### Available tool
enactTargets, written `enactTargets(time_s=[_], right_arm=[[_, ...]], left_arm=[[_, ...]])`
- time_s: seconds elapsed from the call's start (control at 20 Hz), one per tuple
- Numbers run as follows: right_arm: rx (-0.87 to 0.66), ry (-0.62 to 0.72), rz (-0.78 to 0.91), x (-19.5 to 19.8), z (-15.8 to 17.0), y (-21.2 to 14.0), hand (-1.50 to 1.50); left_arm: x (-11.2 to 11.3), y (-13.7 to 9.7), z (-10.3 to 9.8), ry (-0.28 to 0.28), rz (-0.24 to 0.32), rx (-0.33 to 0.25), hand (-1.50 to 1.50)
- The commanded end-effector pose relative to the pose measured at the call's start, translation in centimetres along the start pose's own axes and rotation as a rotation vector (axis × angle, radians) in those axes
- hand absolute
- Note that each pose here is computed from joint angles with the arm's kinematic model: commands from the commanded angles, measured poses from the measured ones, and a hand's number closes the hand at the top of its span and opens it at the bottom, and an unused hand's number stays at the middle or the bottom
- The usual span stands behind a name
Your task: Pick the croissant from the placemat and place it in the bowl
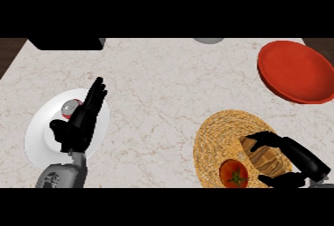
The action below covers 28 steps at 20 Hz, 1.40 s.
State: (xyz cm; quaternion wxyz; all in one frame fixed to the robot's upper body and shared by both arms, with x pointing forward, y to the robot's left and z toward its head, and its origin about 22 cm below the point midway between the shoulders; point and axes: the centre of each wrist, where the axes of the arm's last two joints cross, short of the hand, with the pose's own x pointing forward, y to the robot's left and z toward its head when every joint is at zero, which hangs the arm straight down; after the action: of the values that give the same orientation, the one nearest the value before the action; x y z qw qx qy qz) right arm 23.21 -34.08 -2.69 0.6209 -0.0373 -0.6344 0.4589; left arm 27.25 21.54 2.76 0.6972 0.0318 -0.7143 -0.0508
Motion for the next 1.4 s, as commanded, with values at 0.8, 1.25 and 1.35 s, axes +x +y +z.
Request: enactTargets(time_s=[0.8, 1.25, 1.35], right_arm=[[0.136, -0.501, -0.178, 1.3, 5.5, -6.8, 1.50], [-0.092, -0.672, -0.024, 9.0, 9.3, -14.6, 1.50], [-0.131, -0.646, -0.015, 9.6, 12.0, -15.5, 1.50]], left_arm=[[-0.1, 0.5, 0.2, 0.014, 0.015, 0.011, 0.00], [-0.5, -1.2, 0.4, 0.012, 0.006, 0.023, 0.00], [0.0, 0.7, -0.3, 0.006, 0.001, 0.035, 0.00]])
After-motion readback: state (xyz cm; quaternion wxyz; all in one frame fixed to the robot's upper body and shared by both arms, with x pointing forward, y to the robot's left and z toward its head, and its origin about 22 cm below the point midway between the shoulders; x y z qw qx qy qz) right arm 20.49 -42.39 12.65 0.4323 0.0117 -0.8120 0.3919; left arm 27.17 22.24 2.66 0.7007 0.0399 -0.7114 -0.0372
